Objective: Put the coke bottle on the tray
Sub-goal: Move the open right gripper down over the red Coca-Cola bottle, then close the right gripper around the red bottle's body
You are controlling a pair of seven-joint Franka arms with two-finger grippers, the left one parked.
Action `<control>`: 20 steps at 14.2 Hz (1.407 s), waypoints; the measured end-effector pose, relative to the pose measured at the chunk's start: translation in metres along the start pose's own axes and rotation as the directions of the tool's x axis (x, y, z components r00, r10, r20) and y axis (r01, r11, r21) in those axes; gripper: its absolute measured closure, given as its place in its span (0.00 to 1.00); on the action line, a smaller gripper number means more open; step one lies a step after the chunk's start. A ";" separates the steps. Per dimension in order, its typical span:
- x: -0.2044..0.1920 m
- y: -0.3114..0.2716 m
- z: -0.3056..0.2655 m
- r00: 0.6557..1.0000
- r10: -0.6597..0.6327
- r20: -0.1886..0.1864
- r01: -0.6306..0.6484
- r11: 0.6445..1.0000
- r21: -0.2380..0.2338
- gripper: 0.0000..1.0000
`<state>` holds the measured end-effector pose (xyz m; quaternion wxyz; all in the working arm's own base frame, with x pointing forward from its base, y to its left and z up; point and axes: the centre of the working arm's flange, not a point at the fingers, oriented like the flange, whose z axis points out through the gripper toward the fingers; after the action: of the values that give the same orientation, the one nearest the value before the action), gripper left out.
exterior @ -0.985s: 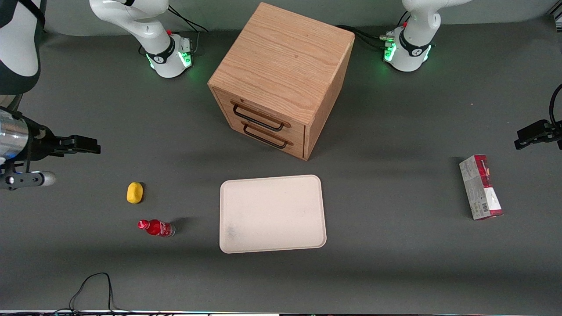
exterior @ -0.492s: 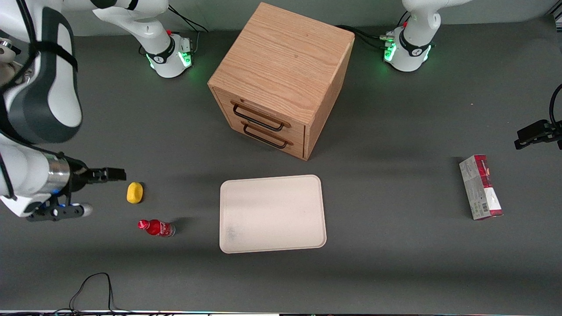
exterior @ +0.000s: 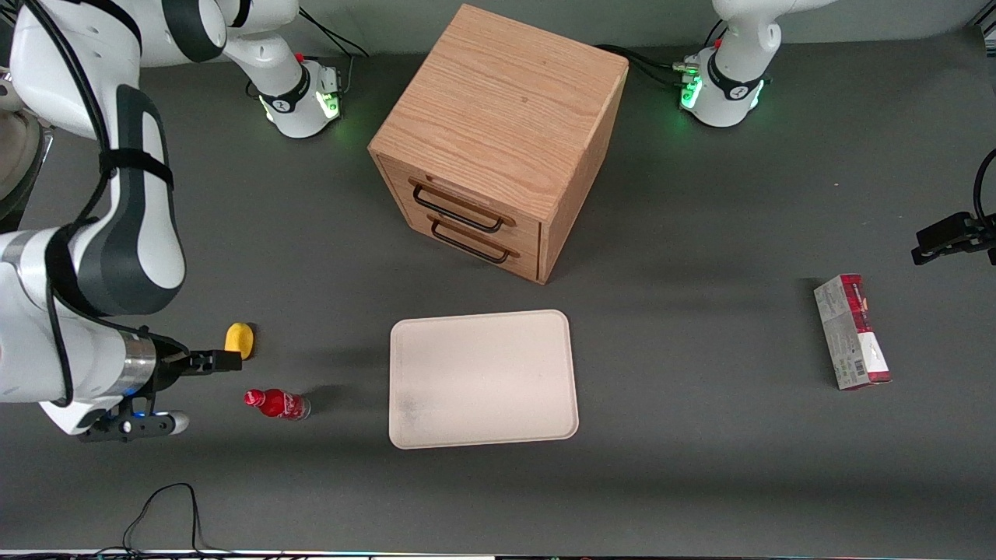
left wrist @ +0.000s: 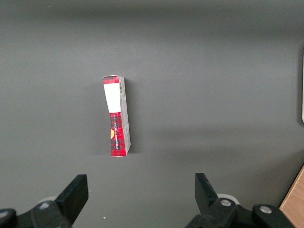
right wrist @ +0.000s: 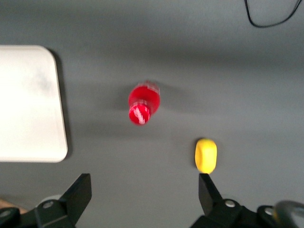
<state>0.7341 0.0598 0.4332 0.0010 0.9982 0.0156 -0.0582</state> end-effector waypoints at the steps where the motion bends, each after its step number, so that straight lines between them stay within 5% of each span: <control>1: 0.006 -0.001 0.007 1.000 0.023 -0.018 -0.023 1.000 0.000 0.00; 11: 0.025 -0.010 0.069 0.999 0.043 0.020 -0.043 0.999 -0.011 0.00; 20: 0.034 -0.014 0.100 0.999 0.039 0.009 -0.039 0.999 -0.014 0.00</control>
<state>0.7561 0.0749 0.3300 0.0089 0.9980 -0.0035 -0.0628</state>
